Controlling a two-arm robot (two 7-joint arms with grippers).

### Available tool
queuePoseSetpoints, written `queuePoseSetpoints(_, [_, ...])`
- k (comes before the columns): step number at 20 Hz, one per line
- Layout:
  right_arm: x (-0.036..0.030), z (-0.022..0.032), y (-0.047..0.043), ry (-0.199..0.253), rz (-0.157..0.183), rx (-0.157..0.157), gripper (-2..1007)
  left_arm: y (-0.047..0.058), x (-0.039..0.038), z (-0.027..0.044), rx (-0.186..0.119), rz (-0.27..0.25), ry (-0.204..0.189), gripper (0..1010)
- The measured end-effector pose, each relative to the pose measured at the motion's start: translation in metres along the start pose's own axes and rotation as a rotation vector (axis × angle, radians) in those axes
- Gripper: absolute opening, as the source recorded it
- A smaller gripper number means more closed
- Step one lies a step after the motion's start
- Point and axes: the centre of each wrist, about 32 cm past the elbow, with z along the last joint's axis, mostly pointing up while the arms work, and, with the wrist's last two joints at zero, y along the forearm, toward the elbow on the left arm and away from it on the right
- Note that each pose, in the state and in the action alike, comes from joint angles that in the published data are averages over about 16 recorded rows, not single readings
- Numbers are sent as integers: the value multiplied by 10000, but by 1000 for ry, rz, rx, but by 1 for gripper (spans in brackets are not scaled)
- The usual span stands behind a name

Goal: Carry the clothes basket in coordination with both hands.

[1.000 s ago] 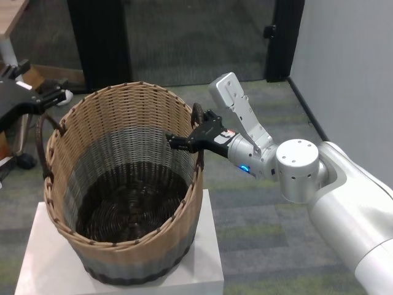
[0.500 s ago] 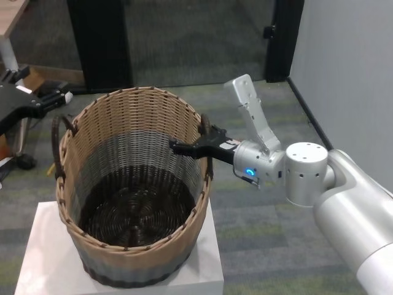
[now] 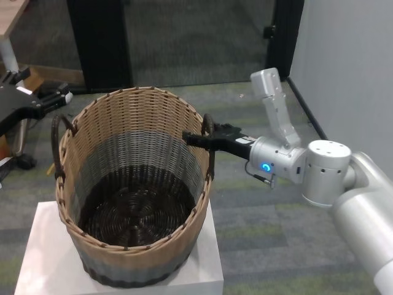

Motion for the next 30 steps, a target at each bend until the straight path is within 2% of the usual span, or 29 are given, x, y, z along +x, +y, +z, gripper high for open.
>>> queuePoseSetpoints(8, [-21,63,-186,47,11,54,1000,2,0,-1,3,1,2,1002])
queuePoseSetpoints(13, [-55,126,-280,20,-5,118,1001,3,0,-1,4,1,2,1002])
queuePoseSetpoints(17, [-93,191,-323,-59,-47,192,1001,4,0,-1,5,1,3,1002])
queuePoseSetpoints(21, [-149,233,-320,-173,-104,268,1001,5,-1,-1,5,1,3,1002])
queuePoseSetpoints(26, [-228,238,-268,-319,-168,348,1000,5,-2,-1,6,1,3,1002])
queuePoseSetpoints(30, [-283,221,-217,-409,-200,386,1000,4,-3,-1,4,-2,2,1002])
